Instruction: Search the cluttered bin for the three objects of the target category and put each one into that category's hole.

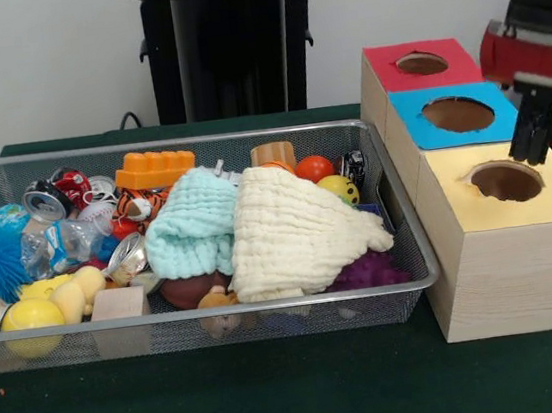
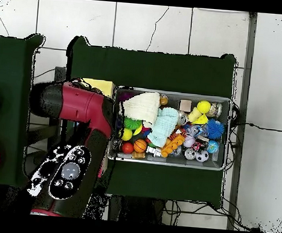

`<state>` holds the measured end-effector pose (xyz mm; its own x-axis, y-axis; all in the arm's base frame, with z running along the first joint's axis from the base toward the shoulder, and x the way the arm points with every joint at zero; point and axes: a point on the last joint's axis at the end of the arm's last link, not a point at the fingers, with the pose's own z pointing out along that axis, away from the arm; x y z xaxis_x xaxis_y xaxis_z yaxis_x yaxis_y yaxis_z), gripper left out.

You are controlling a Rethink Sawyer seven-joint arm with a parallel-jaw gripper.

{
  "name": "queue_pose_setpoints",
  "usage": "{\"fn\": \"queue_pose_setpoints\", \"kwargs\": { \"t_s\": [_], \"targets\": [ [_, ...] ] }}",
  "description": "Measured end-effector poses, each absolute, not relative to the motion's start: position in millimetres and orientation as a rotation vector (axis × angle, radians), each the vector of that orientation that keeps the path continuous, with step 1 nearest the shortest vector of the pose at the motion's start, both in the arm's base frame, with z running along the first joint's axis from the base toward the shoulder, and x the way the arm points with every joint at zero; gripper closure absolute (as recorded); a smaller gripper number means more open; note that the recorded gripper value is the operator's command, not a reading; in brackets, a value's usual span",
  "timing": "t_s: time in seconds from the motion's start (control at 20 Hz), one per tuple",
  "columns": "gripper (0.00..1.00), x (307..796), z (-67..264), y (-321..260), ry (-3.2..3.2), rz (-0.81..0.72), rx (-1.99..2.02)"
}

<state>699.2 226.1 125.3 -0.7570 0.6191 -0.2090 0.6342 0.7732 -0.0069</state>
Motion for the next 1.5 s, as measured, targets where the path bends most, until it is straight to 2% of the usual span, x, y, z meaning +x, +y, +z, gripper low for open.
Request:
{"fn": "queue_pose_setpoints", "kwargs": {
  "t_s": [0.25, 0.5, 0.85, 1.3, 1.35, 1.5],
  "targets": [
    [1.0, 708, 179, 213, 2.723, -0.103, 0.988],
    [1.0, 705, 197, 187, 2.684, -0.199, 0.944],
    [1.0, 697, 194, 154, 2.657, -0.354, 0.842],
    [1.0, 698, 174, 109, 2.596, -0.389, 0.829],
    [0.0, 699, 165, 87, 2.586, -0.385, 0.87],
    [0.0, 699, 162, 81, 2.587, -0.386, 0.881]
  ]
}}
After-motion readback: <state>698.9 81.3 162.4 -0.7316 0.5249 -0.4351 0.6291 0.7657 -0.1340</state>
